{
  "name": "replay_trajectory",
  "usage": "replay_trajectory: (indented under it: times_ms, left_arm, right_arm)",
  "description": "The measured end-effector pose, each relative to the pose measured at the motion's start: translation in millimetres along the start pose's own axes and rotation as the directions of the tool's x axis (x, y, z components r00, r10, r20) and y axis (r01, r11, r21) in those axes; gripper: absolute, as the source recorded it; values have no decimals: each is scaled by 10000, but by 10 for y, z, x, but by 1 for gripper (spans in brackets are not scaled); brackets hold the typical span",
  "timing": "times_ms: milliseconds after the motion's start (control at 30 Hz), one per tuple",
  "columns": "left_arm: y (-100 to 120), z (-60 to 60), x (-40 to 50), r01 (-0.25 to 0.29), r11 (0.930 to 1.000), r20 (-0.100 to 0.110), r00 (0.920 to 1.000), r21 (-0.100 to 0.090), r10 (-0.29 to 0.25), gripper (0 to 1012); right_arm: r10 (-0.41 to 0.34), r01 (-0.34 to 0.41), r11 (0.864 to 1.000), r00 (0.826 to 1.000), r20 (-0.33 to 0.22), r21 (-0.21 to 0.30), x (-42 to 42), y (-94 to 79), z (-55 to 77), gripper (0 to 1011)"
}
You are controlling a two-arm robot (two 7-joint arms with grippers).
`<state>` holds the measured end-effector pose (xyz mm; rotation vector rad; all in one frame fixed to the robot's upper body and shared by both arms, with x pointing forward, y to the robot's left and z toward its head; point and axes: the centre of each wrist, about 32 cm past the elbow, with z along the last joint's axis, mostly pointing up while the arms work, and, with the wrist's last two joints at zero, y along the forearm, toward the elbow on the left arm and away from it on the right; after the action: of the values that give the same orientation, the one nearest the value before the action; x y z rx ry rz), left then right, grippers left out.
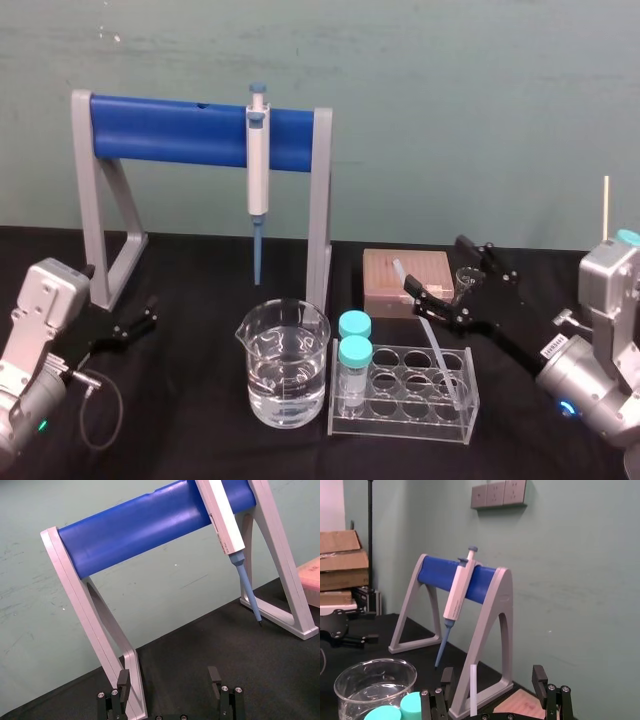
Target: Pick up the stirring rod with one hand, then place it down.
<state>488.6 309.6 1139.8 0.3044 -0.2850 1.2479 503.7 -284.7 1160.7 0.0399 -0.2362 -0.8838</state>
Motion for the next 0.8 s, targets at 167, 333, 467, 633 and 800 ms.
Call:
replay_trajectory:
  times_ms: [167,333,467,633,800]
  left_arm:
    - [0,0,0,-1,10000,0,10000,0,1,1001]
    - [0,0,0,0,10000,0,10000,0,0,1000]
    - [0,0,0,0,10000,0,10000,-1,0,1000]
    - [0,0,0,0,10000,1,10000,0,0,1000]
    - [0,0,0,-1,10000,0,10000,0,1,1000]
  right_arm:
    - [161,-175,9992,9992,-364,-358,63,90,-7,1003]
    - [376,-446,9952,9960,-807,-866,145,185,-20,1003]
    - [559,-696,9906,9917,-1158,-1180,198,246,-27,1003]
    - [729,-944,9849,9865,-1469,-1450,240,298,-45,1003]
    - [933,-1220,9786,9808,-1712,-1658,260,336,-72,1003]
